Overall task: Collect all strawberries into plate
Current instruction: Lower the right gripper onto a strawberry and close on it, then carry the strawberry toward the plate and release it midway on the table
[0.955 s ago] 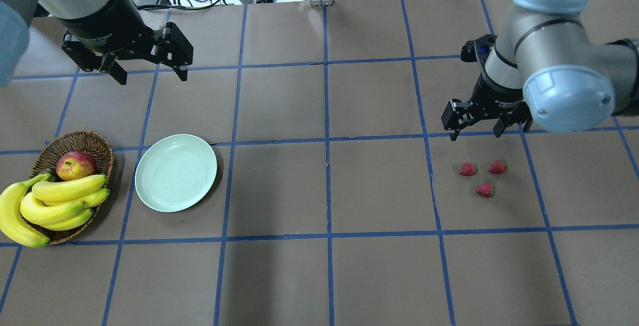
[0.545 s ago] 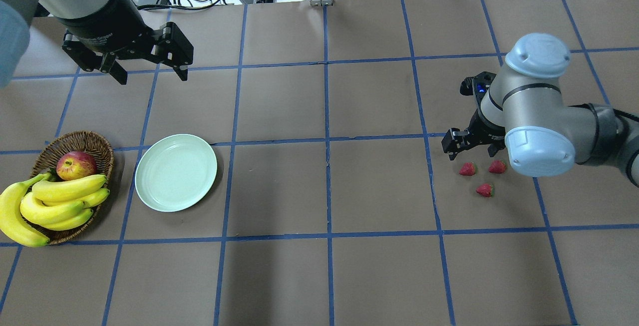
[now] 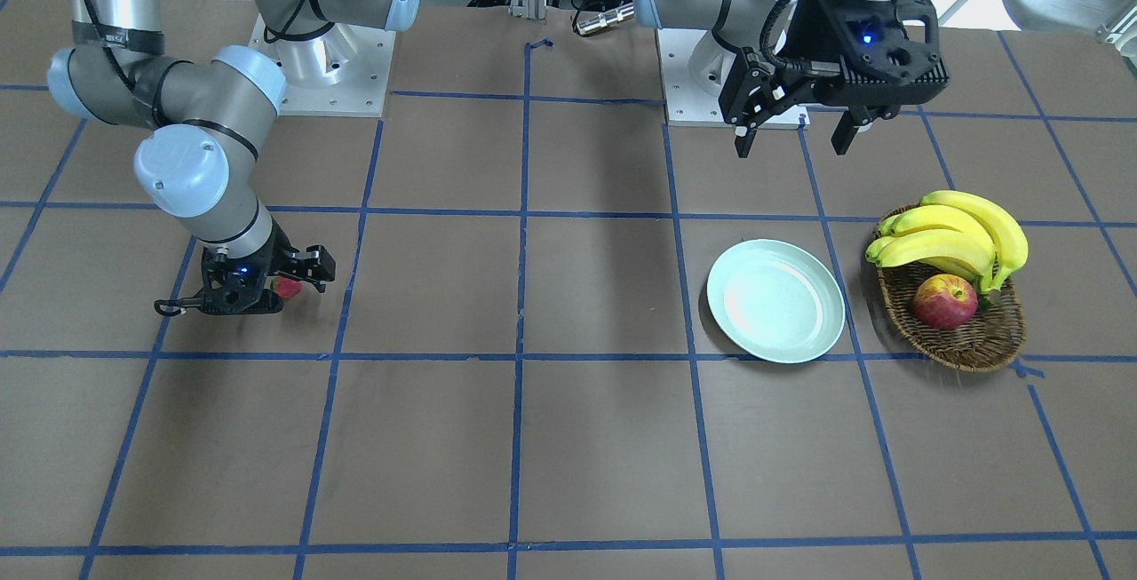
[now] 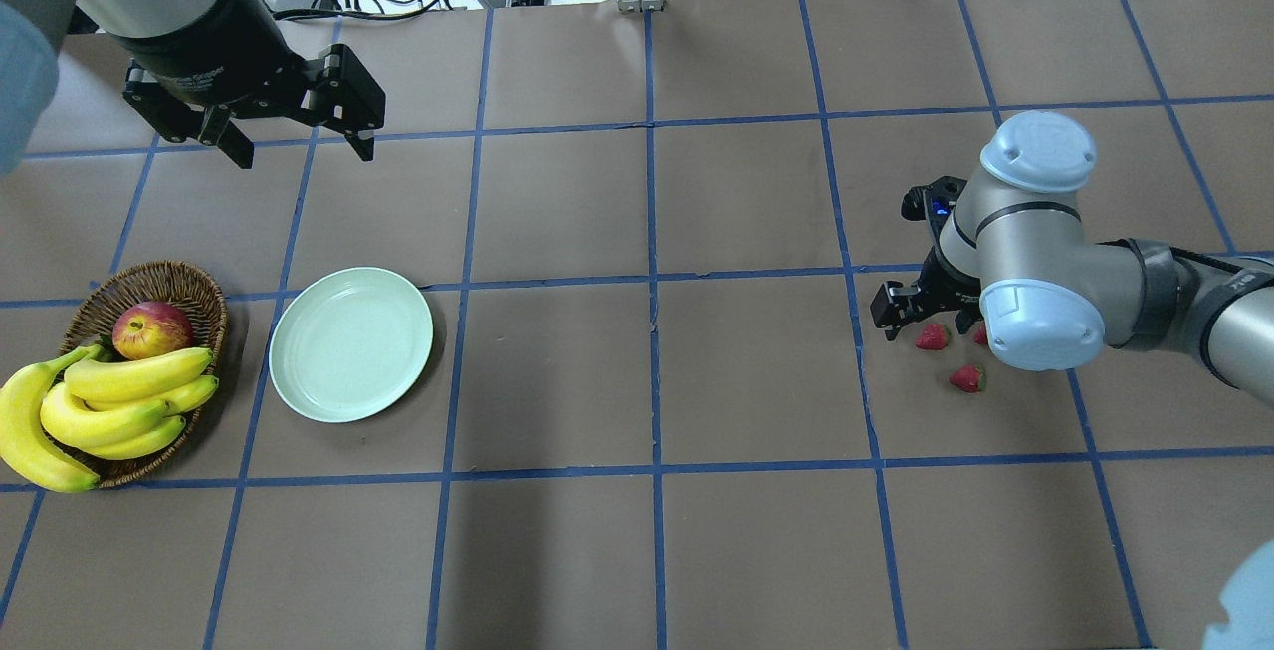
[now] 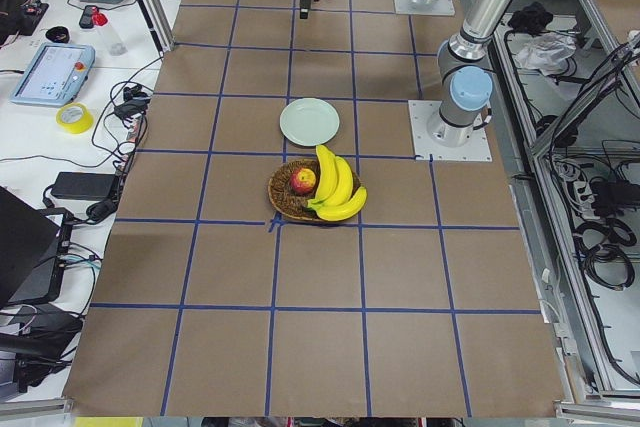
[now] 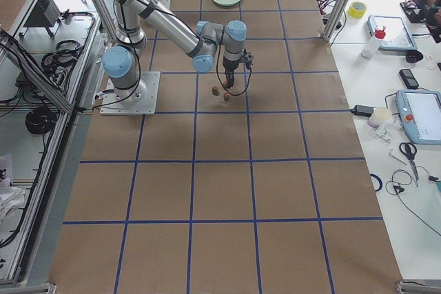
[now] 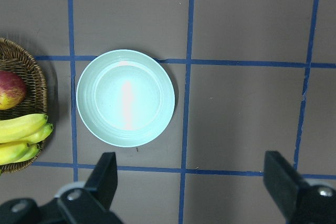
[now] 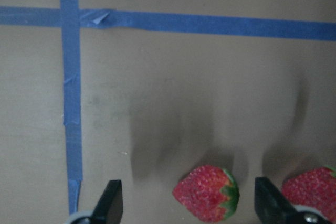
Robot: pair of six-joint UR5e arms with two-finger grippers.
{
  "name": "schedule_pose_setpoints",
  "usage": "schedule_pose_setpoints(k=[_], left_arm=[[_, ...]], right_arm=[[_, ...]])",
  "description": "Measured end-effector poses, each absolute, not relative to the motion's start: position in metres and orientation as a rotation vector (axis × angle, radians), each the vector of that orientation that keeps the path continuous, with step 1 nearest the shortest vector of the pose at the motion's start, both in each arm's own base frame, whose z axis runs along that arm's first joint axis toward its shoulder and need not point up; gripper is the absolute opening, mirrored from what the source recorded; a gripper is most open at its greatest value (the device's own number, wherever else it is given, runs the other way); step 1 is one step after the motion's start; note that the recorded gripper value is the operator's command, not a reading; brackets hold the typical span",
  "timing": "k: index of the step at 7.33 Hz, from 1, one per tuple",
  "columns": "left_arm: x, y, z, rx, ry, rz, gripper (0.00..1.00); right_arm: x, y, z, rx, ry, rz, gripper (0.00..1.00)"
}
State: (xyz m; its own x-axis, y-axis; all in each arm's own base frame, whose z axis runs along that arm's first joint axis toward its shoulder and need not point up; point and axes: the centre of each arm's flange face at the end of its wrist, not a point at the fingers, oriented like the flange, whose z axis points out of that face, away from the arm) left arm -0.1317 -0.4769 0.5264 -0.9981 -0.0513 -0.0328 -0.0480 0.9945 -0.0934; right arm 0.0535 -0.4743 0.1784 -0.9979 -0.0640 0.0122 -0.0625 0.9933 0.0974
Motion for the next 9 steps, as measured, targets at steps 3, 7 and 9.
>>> schedule_pose_setpoints(k=[3, 7, 9], left_arm=[[-0.132, -0.476, 0.527, -0.076, 3.101, -0.145, 1.00], [-0.132, -0.476, 0.527, -0.075, 3.101, -0.145, 1.00], [-0.132, -0.476, 0.527, -0.075, 3.101, -0.145, 1.00]], right_arm=[[0.052, -0.467, 0.171, 0.110, -3.096, -0.191, 0.10], [0.063, -0.476, 0.185, 0.006, -3.115, -0.133, 0.00], [0.120, -0.489, 0.208, -0.151, -3.161, -0.031, 0.00]])
